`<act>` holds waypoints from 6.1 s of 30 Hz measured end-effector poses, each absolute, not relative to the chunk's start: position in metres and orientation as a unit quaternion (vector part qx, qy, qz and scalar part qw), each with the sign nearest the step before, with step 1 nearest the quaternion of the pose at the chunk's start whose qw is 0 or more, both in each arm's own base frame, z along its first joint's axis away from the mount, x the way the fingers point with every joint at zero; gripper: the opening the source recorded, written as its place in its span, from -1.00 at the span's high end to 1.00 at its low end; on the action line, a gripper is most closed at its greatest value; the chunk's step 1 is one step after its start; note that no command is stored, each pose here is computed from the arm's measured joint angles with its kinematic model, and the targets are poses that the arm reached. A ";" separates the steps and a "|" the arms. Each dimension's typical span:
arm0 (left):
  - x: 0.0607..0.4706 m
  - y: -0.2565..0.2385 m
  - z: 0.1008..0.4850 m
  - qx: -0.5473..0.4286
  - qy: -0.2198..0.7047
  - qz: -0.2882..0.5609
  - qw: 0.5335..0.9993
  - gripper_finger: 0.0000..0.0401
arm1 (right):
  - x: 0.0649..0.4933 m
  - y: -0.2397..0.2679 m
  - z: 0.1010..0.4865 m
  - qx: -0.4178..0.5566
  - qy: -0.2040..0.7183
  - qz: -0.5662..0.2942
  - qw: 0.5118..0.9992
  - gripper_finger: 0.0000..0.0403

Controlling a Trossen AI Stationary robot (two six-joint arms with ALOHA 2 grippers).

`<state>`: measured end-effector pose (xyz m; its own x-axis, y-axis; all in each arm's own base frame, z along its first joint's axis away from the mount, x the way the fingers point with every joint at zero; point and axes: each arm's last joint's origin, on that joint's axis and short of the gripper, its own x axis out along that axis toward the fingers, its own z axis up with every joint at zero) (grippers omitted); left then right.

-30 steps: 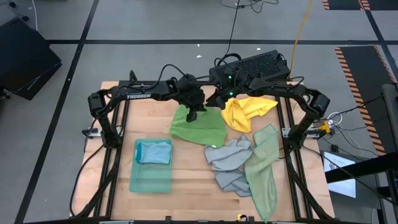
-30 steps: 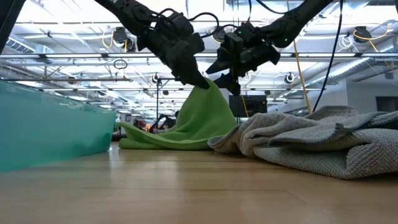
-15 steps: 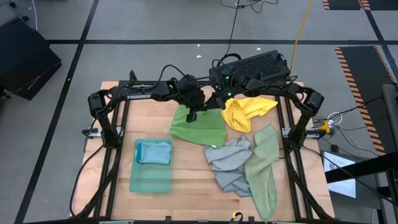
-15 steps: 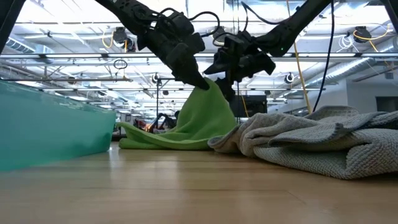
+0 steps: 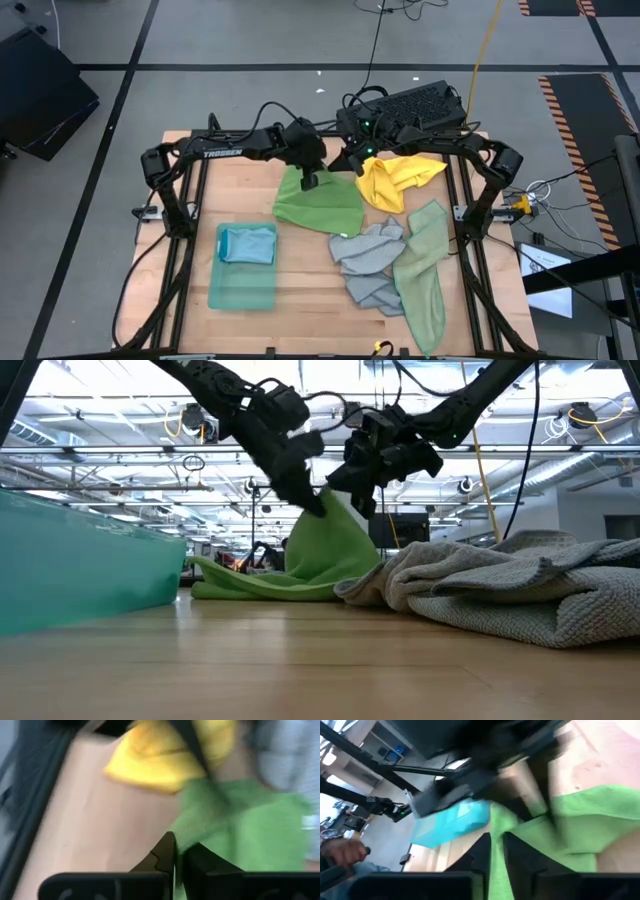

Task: Fold microfiber towels
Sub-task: Fold the green microfiber cloth

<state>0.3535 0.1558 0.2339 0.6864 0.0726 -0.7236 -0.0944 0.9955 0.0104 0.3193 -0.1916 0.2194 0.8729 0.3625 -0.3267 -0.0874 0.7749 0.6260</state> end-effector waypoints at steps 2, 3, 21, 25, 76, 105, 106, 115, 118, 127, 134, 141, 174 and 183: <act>0.351 0.160 0.233 -0.027 0.403 0.072 0.912 0.87 | 0.319 -0.191 0.220 0.313 0.219 0.124 0.916 0.88; 0.349 0.161 0.232 -0.034 0.406 0.078 0.910 0.87 | 0.319 -0.191 0.221 0.312 0.219 0.123 0.916 0.90; 0.352 0.155 0.232 0.018 0.413 0.047 0.909 0.87 | 0.318 -0.189 0.233 0.265 0.217 -0.005 0.939 0.42; 0.352 0.155 0.232 0.015 0.412 0.049 0.910 0.87 | 0.320 -0.186 0.232 0.247 0.219 0.003 0.944 0.20; 0.277 0.231 0.217 -0.155 0.509 0.160 0.831 0.22 | 0.319 -0.134 0.243 0.203 0.311 -0.017 0.928 1.00; 0.320 0.219 0.179 0.175 0.494 -0.077 0.848 0.03 | 0.325 -0.102 0.237 0.204 0.357 0.013 0.911 1.00; 0.321 0.221 0.179 0.176 0.491 -0.073 0.850 0.06 | 0.325 -0.102 0.237 0.202 0.357 0.013 0.912 1.00; 0.322 0.225 0.157 0.160 0.511 -0.084 0.840 0.29 | 0.325 -0.102 0.237 0.199 0.356 0.015 0.913 1.00; 0.321 0.226 0.157 0.153 0.520 -0.069 0.837 0.52 | 0.325 -0.102 0.237 0.199 0.356 0.015 0.913 1.00; 0.300 0.218 0.199 0.085 0.571 0.063 0.814 0.95 | 0.324 -0.109 0.238 0.234 0.350 -0.047 0.906 1.00; 0.289 0.209 0.215 -0.084 0.569 0.207 0.791 0.93 | 0.315 -0.137 0.237 0.264 0.331 -0.165 0.891 1.00; 0.302 0.187 0.215 -0.206 0.533 0.133 0.810 0.87 | 0.307 -0.159 0.241 0.247 0.306 -0.191 0.899 1.00; 0.241 0.244 0.183 -0.063 0.578 0.031 0.813 0.06 | 0.305 -0.161 0.239 0.178 0.330 -0.156 0.914 1.00; 0.231 0.254 0.185 -0.067 0.536 -0.007 0.841 -0.26 | 0.305 -0.160 0.239 0.178 0.330 -0.150 0.915 1.00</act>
<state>0.2314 0.2539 0.1847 0.4243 -0.0840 -0.9016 -0.0594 0.9910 -0.1203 0.3049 -0.1604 0.2391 0.7379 -0.1567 -0.6565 0.3916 0.8916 0.2274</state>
